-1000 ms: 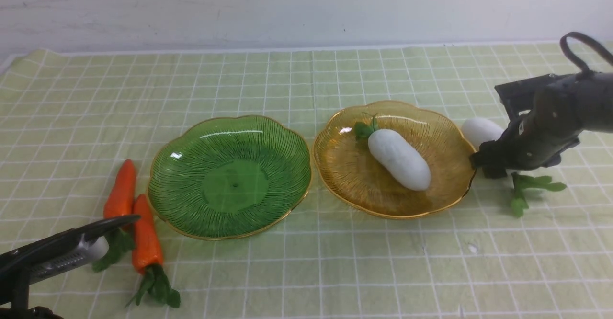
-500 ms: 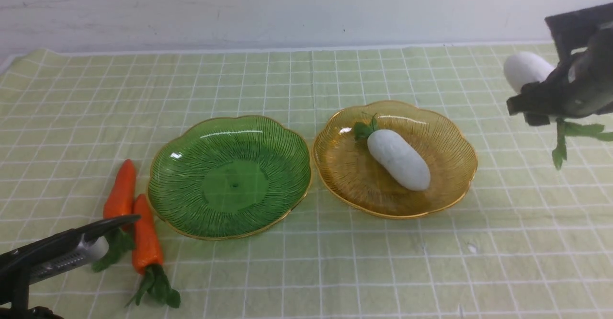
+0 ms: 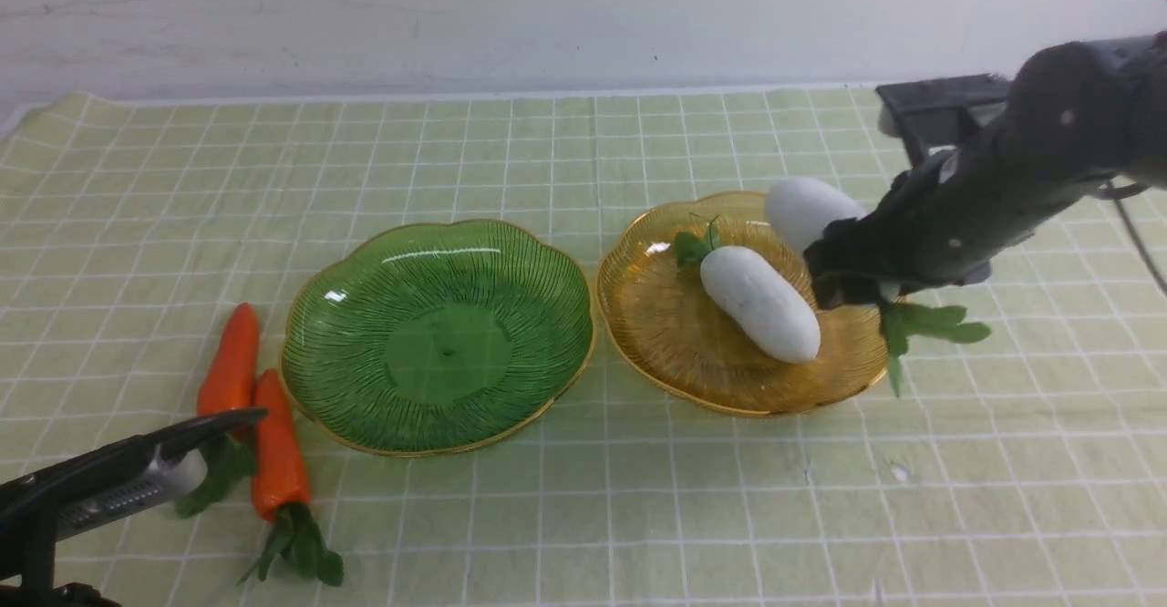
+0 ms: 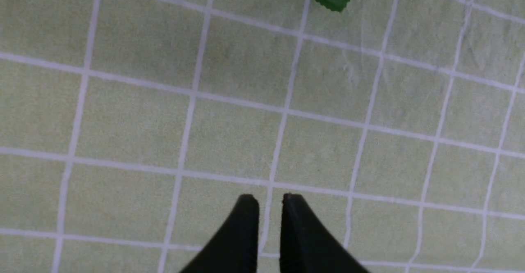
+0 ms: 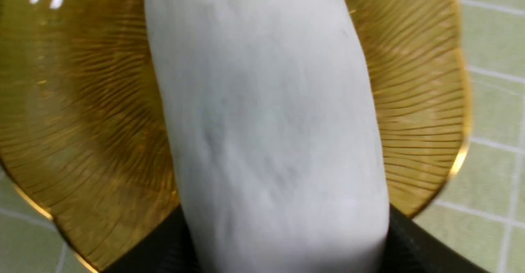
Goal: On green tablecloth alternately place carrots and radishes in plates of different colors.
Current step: 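Place the white radish on the plate, then pick up the carrot and put it on the nearest plate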
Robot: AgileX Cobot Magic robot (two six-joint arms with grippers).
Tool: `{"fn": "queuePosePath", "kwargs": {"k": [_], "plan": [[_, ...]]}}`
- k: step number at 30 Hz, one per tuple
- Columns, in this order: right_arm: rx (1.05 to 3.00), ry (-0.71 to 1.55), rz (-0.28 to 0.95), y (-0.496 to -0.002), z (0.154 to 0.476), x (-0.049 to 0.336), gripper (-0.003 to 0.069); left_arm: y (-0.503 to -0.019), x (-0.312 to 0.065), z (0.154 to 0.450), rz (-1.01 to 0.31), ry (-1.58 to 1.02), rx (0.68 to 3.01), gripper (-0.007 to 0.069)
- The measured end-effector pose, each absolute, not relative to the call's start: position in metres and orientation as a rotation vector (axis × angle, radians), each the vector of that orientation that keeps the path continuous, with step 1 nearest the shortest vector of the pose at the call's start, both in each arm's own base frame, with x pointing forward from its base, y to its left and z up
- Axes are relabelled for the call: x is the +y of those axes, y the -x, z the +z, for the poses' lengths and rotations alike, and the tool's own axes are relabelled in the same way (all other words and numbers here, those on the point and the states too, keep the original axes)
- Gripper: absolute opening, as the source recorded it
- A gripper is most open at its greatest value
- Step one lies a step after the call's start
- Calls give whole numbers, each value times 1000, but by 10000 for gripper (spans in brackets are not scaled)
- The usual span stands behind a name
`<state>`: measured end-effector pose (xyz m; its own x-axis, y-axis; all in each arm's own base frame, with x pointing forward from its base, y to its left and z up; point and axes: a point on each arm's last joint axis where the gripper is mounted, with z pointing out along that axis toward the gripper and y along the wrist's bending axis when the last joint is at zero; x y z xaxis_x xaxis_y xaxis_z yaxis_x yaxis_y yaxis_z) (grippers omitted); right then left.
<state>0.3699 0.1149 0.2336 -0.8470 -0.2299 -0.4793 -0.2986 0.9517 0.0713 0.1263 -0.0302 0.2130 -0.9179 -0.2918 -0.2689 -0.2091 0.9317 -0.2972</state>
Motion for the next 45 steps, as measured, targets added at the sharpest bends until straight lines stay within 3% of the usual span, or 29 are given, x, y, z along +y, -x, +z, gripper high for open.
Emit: {"fn": "queuePosePath", "kwargs": {"k": [6,14,19,26,30,31,33,35,36,41,45], "plan": [[2669,468,211,-369,210,138,468,-126,-30,213,-379,369,2778,67],[2698,490,191,-367,208,137,609,-126,-30,213,-379,369,2778,67],[2703,500,188,-363,220,136,594,-126,-30,213,-379,369,2778,67],[2820,565,152,-359,249,134,463,-126,-30,213,-379,370,2777,71],[2823,585,95,-357,276,130,249,-127,-30,213,-377,368,2774,103],[2819,585,95,-357,277,130,240,-127,-30,213,-377,368,2774,105],[2780,559,116,-348,297,127,119,-127,-29,213,-365,360,2772,127],[2766,552,130,-343,305,126,80,-127,-29,213,-361,357,2770,137],[2726,536,170,-330,320,124,21,-128,-28,213,-344,346,2758,159],[2659,516,226,-273,352,106,-13,-134,-27,218,-329,329,2706,244],[2633,514,231,-234,359,93,-13,-141,-27,230,-334,318,2647,288]]}}
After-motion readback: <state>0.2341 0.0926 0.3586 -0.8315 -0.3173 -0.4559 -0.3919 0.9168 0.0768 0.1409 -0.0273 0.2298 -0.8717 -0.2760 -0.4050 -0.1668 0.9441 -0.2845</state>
